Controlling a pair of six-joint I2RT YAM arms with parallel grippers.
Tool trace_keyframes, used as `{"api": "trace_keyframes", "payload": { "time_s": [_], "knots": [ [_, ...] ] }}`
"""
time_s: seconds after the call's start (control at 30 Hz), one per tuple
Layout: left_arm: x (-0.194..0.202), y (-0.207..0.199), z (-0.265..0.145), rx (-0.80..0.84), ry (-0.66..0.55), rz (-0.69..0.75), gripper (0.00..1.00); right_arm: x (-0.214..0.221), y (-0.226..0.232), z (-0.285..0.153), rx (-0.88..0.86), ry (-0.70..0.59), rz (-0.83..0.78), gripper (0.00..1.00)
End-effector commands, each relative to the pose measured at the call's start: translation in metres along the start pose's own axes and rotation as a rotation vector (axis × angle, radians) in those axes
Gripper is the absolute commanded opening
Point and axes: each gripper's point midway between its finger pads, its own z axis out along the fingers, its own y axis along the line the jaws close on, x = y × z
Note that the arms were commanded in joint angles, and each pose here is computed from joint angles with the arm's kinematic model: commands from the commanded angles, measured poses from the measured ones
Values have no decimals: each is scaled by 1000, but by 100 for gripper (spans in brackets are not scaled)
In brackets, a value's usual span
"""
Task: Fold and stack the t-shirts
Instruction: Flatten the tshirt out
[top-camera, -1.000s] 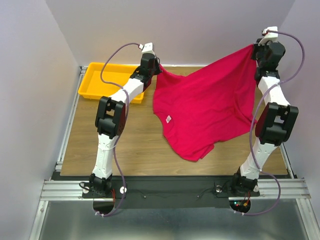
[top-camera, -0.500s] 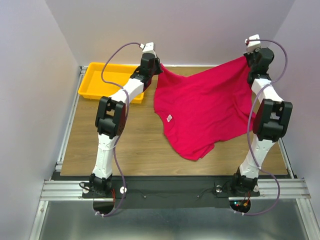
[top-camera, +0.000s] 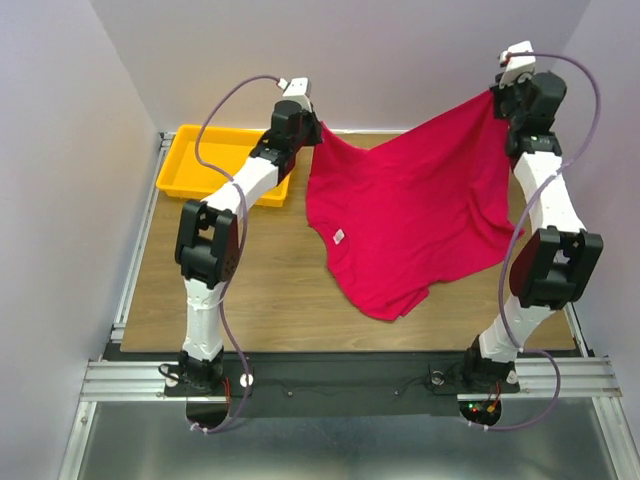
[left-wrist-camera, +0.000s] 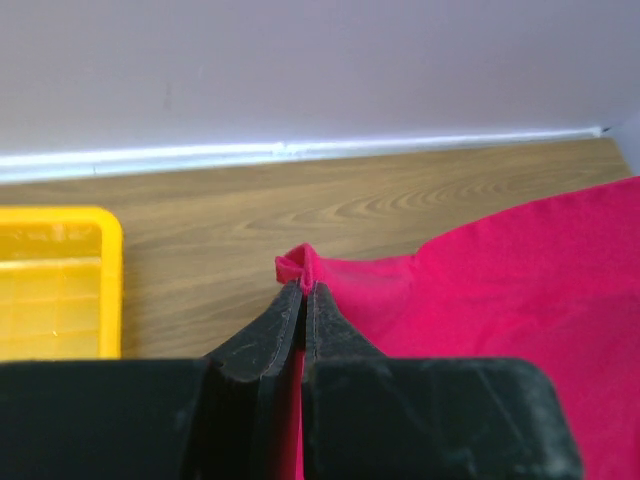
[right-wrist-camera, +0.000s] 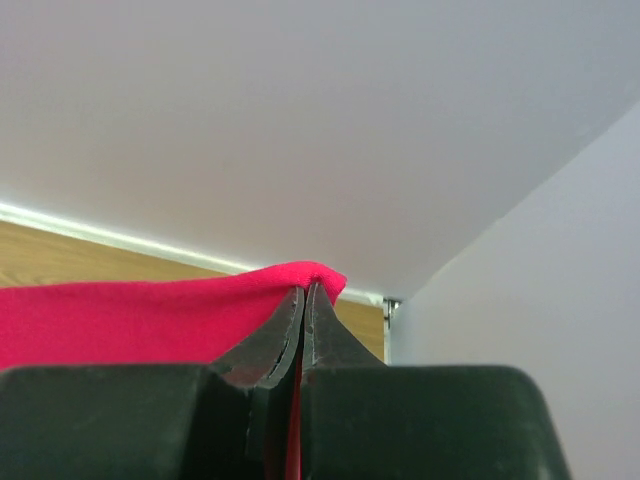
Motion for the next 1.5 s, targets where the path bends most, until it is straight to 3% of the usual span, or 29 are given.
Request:
{"api": "trace_keyframes", "payload": {
  "time_s": [0.0,0.2,0.23,0.43,0.53,0.63,0.7,0.87,1.0,1.1,1.13,1.27,1.33,1.47],
  "knots": [
    [-148,-53,-82,141,-317,106,0,-111,-35,-58,24,-191,37,1],
    [-241,-70,-190,123,-557,145,0,-214,-78,-148,136,-376,57,1],
    [-265,-71,-224,107,-634,134,0,-234,-82,-172,158,-415,52,1],
    [-324,-77,-336,82,-857,119,0,-314,-95,-278,263,-599,37,0],
    [-352,-82,-412,95,-991,105,0,-343,-100,-328,317,-684,34,1],
    [-365,-85,-459,107,-1072,103,0,-362,-101,-365,351,-751,37,1],
    [-370,-87,-479,117,-1103,103,0,-374,-102,-395,387,-800,40,1],
    [-374,-89,-521,142,-1168,81,0,-371,-101,-417,411,-786,40,1],
    [-370,-88,-507,144,-1143,71,0,-344,-88,-397,352,-702,37,1],
    [-355,-91,-464,175,-1054,56,0,-281,-75,-343,296,-532,69,1],
    [-350,-92,-450,187,-1025,51,0,-284,-74,-349,295,-543,69,1],
    [-308,-95,-358,234,-841,42,0,-199,-51,-289,212,-352,133,1],
    [-267,-96,-300,271,-711,26,0,-121,-33,-247,178,-188,171,1],
    [-197,-89,-212,266,-532,27,0,-54,-12,-212,133,-96,178,1]
  ]
}}
